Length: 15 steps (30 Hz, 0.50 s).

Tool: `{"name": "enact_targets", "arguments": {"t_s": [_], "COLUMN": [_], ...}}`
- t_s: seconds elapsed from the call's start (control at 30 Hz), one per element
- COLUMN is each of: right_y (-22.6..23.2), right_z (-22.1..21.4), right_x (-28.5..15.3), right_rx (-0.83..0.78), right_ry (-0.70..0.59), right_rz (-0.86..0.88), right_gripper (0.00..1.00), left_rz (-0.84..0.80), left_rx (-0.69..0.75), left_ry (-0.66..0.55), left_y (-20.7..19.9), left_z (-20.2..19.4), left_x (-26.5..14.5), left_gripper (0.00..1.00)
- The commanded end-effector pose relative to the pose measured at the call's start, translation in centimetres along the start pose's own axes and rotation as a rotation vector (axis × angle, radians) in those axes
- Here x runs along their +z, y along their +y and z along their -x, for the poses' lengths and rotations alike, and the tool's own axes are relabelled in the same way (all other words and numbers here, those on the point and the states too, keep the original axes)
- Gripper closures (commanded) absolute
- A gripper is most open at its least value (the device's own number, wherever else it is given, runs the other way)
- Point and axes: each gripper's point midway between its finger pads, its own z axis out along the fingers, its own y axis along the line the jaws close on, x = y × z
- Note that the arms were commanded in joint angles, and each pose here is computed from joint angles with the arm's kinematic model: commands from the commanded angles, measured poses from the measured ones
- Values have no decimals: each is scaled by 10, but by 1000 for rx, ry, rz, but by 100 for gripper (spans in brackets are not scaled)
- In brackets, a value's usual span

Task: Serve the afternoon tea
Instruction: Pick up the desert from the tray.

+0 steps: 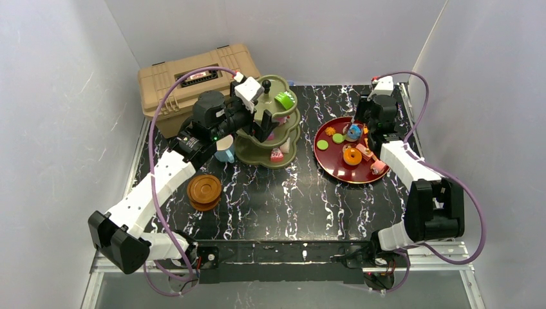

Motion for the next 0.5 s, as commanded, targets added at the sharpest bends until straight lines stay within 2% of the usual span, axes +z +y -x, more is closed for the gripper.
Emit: {"name": "enact_targets", "arguments": {"t_s": [0.0, 0.13, 0.47], "right_y": [-1, 2, 31], "right_z": [56, 84, 121], "right_x": [-17, -30, -69], "right_rx": [-16, -9, 27], "right_ry": [-150, -222, -285], "right_rz": [14, 36, 178], "right_gripper": [99, 99, 99], "left_rz": [28, 38, 74], "left_rx": [12, 13, 15], "left_ry": [-58, -63, -72], "left_y": [4, 7, 14], "left_z": [25, 28, 33], "left_x": [-18, -22, -30], "left_gripper": [2, 2, 2]}}
